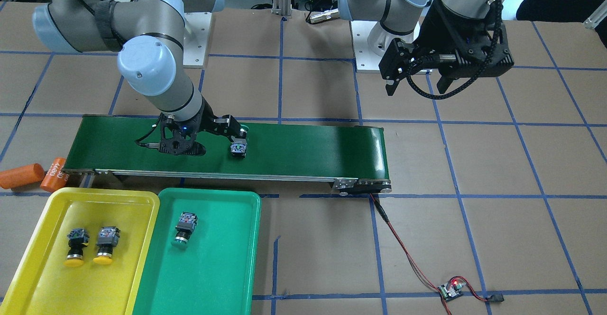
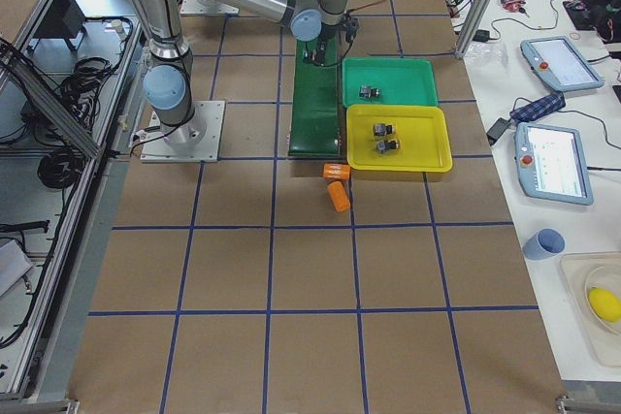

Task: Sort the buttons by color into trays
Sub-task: 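Move the right gripper to the second green button and grasp it, then carry the second green button into the green tray with the right gripper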

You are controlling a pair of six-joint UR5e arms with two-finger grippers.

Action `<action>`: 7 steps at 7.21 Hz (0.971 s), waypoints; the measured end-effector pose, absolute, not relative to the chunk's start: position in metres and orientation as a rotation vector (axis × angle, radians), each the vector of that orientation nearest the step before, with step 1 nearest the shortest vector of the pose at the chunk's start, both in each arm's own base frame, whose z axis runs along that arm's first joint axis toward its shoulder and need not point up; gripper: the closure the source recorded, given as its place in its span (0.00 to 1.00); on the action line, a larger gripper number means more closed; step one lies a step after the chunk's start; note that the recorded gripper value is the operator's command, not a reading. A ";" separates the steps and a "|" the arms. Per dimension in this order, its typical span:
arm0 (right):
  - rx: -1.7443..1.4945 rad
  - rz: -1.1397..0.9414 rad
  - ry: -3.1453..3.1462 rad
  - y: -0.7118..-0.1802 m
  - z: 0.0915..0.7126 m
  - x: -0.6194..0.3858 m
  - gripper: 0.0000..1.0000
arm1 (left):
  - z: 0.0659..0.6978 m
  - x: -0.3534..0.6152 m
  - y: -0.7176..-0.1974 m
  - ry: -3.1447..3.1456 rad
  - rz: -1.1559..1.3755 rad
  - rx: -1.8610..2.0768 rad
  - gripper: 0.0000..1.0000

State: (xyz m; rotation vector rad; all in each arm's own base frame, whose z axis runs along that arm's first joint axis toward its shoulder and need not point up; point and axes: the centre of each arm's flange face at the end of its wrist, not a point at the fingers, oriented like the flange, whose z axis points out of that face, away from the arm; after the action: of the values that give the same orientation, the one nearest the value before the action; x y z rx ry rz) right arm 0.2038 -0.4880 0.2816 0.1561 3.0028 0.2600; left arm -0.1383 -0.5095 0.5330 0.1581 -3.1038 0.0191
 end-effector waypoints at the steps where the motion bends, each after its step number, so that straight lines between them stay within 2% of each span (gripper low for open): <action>1: 0.144 0.275 3.004 -0.489 0.271 0.211 0.00 | 0.533 -0.138 -0.510 -3.104 0.018 0.158 0.00; 2: 0.137 0.294 3.006 -0.490 0.263 0.214 0.00 | 0.533 -0.138 -0.510 -3.104 0.018 0.158 0.00; 3: 0.134 0.313 3.007 -0.490 0.256 0.216 0.23 | 0.532 -0.138 -0.510 -3.104 0.017 0.158 0.00; 4: 0.128 0.330 3.008 -0.491 0.250 0.217 0.80 | 0.532 -0.138 -0.510 -3.104 0.017 0.158 0.00; 5: 0.123 0.343 3.012 -0.492 0.245 0.217 1.00 | 0.532 -0.138 -0.510 -3.105 0.017 0.158 0.00; 7: 0.114 0.340 3.026 -0.493 0.247 0.215 1.00 | 0.534 -0.138 -0.509 -3.105 0.021 0.158 0.00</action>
State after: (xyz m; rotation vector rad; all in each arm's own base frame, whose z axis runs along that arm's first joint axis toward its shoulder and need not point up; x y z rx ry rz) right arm 0.2153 -0.4935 0.2470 0.1137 3.0257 0.3400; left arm -0.1380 -0.5091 0.5336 0.1580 -3.1049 0.0211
